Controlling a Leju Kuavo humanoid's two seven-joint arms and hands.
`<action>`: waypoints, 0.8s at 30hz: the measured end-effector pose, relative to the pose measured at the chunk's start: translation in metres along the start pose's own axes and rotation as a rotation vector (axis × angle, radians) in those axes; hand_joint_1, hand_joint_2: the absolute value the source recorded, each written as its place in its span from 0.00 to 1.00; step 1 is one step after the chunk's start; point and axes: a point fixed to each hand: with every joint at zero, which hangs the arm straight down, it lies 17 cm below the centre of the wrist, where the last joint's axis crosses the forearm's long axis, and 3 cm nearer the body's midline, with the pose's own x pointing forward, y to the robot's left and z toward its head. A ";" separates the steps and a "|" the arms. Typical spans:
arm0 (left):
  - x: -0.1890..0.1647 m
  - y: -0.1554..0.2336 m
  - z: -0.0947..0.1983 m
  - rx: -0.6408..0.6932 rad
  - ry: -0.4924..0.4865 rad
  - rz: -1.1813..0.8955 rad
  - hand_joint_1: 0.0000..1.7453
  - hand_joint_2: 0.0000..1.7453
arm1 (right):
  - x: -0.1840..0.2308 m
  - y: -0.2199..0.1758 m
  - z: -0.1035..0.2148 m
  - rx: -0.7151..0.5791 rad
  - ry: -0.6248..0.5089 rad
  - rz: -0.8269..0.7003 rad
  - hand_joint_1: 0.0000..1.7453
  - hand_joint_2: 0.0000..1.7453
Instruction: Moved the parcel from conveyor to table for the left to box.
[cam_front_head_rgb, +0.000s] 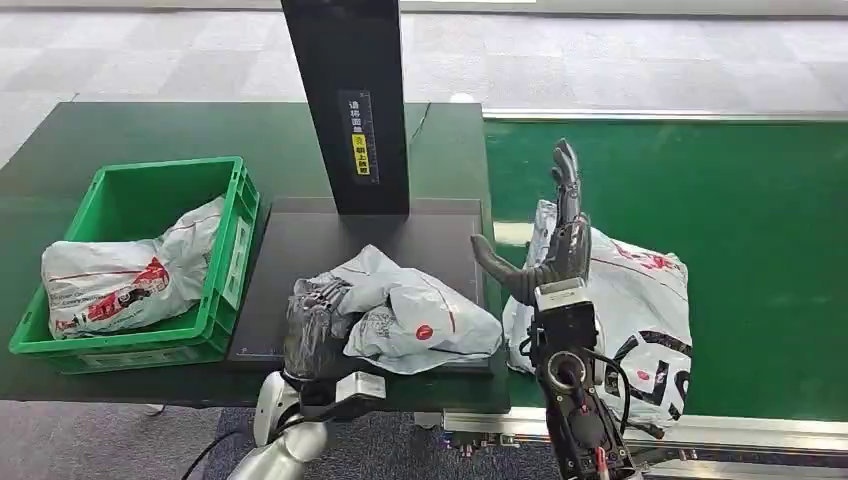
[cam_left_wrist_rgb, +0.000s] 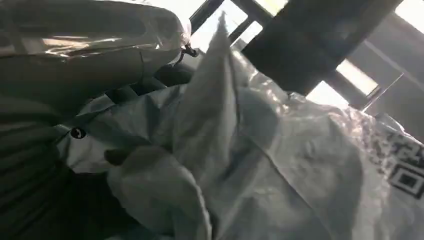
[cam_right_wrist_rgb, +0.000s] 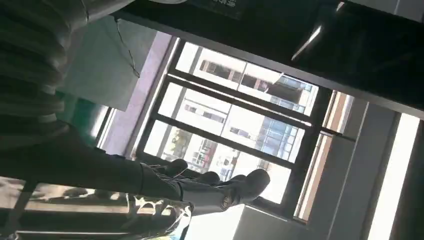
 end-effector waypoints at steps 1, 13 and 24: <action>0.004 0.008 -0.002 0.034 -0.009 0.020 1.00 1.00 | 0.000 0.000 0.000 -0.002 0.000 -0.002 0.00 1.00; 0.066 0.108 -0.039 0.360 -0.142 0.036 1.00 1.00 | -0.001 -0.007 -0.003 -0.034 0.005 -0.004 0.00 1.00; 0.001 0.193 -0.011 0.579 0.053 -0.100 1.00 1.00 | -0.005 -0.009 0.003 -0.047 0.015 0.000 0.00 1.00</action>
